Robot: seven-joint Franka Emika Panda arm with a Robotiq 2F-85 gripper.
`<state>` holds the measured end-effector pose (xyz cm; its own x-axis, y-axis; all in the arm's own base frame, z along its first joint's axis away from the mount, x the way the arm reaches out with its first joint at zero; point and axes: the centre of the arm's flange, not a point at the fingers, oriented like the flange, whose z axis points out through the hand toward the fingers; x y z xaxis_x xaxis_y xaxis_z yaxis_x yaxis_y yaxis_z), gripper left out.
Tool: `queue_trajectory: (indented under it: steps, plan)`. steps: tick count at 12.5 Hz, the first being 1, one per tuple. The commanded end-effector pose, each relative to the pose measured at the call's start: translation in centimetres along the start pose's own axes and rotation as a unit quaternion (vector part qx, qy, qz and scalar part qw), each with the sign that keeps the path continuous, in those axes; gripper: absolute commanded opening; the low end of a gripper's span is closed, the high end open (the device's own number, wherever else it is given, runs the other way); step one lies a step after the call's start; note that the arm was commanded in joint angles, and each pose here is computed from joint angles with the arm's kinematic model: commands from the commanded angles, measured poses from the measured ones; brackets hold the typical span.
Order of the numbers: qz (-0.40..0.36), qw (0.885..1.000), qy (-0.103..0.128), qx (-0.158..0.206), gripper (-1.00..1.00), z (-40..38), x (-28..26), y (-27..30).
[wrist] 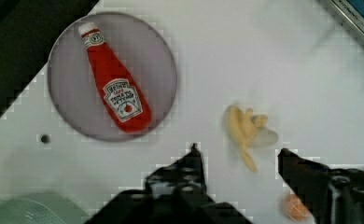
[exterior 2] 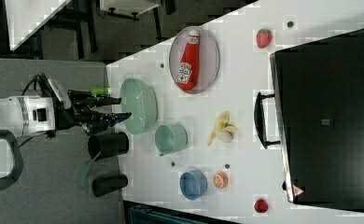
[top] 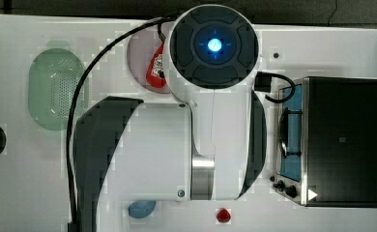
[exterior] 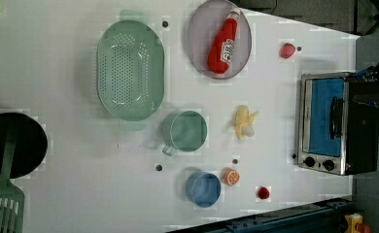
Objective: Pick Banana and place it in mug.
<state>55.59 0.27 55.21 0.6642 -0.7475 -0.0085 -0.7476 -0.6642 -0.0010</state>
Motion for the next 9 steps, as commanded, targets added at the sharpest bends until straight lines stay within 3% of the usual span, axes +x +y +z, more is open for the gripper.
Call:
queue_trajectory:
  steps: [1,3,9]
  plan:
    - [0.016,1.0,-0.004,-0.009,0.59,-6.5,-3.5,9.0]
    - [0.015,1.0,-0.008,-0.012,0.99,-6.0,-3.6,8.9]
    - [0.008,0.999,-0.028,-0.035,1.0,3.8,-2.8,7.8]
